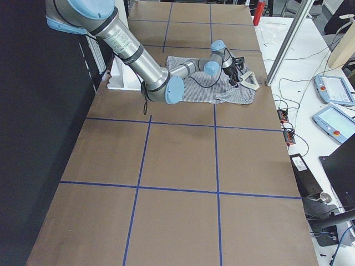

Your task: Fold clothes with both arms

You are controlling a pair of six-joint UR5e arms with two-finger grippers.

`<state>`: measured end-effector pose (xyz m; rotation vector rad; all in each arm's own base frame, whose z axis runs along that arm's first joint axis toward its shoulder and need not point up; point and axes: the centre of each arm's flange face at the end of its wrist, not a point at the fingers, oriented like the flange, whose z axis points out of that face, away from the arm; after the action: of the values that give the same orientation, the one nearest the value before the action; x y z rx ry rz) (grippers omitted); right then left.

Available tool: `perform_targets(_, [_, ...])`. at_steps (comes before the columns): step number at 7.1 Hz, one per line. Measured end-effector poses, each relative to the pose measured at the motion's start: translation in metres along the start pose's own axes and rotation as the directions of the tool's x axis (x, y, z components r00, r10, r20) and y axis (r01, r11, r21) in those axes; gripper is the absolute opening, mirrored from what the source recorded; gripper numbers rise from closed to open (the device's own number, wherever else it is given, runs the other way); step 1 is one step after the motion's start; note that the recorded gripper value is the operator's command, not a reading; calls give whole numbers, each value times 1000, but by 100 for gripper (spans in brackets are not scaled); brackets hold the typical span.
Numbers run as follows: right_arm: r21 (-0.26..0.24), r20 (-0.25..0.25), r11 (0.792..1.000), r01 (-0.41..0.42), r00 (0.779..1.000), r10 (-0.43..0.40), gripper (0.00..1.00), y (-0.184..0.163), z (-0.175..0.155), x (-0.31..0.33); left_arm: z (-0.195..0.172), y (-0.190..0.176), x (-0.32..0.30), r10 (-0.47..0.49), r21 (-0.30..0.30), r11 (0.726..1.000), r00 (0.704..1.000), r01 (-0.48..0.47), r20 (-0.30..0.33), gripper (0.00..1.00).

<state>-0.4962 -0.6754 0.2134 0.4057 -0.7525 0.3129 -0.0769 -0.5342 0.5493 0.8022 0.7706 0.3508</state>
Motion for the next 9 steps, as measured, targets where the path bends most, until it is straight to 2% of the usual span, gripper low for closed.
perform_targets(2, [-44, -2, 998, 49, 999, -49, 100, -24, -28, 11, 2, -15, 2, 10, 25, 1000, 1000, -10, -2, 100])
perform_targets(3, [-67, 11, 994, 82, 997, -82, 100, -42, -36, 27, 6, -34, 7, -50, 37, 998, 999, 50, -13, 100])
perform_targets(4, [-101, 40, 987, 122, 992, -119, 100, -63, -46, 57, 21, -58, 23, -123, 40, 991, 991, 124, -46, 100])
perform_targets(6, [-141, 104, 967, 211, 975, -198, 100, -103, -71, 162, 79, -100, 84, -153, 35, 987, 983, 157, -97, 100])
perform_targets(7, [-148, 121, 954, 260, 962, -243, 100, -119, -81, 221, 117, -114, 114, -183, 10, 983, 977, 185, -113, 95])
perform_targets(8, [-156, 138, 938, 308, 947, -288, 100, -135, -90, 284, 154, -128, 141, -267, -12, 964, 958, 267, -106, 82])
perform_targets(9, [-166, 160, 923, 346, 933, -321, 100, -145, -97, 342, 185, -144, 166, -375, -14, 927, 924, 375, -82, 71])
